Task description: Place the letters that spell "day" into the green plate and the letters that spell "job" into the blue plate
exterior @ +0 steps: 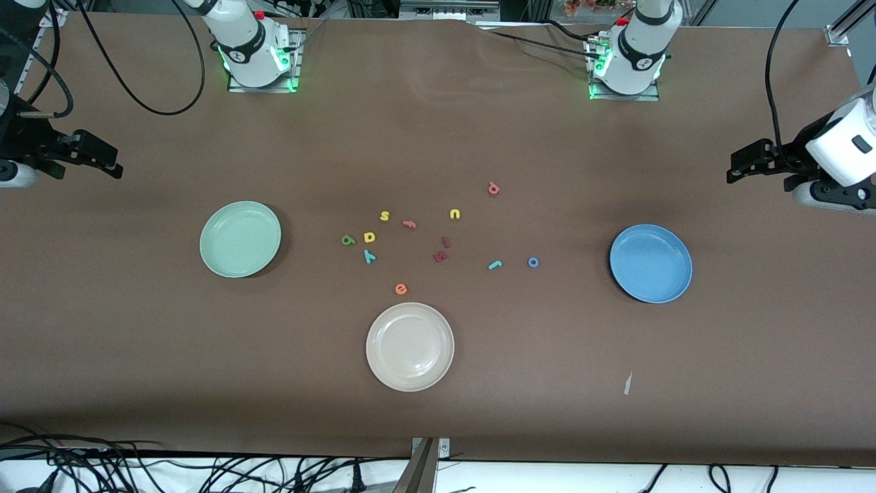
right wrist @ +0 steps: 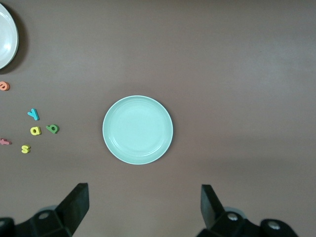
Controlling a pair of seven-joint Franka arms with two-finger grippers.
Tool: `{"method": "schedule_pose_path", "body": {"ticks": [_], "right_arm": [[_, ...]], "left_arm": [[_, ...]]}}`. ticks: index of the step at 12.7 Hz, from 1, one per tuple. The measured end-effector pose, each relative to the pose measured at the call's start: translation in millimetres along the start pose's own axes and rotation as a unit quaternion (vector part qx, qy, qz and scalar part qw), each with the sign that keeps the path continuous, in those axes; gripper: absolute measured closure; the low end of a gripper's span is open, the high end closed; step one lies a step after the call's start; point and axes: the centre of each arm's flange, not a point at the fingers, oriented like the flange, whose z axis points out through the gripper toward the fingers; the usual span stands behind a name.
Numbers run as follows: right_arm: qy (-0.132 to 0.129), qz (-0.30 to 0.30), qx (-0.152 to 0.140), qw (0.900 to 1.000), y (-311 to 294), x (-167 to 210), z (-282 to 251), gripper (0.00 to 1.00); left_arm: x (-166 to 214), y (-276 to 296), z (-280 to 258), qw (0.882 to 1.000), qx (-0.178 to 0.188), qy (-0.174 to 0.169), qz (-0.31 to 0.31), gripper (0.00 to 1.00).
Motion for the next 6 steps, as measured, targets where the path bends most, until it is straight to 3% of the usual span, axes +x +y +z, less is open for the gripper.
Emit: {"method": "schedule_pose_path", "body": {"ticks": [3, 6], "right_arm": [[0.0, 0.0, 0.0, 1.0, 0, 0, 0, 0.0], [-0.001, 0.003, 0.0, 1.0, 1, 0, 0, 0.0]], "left_arm": [[14, -2, 22, 1.0, -0.01, -0.016, -0.001, 0.0], [43, -3, 75, 0.998, -0.02, -0.054, 0.002, 0.0]]}}
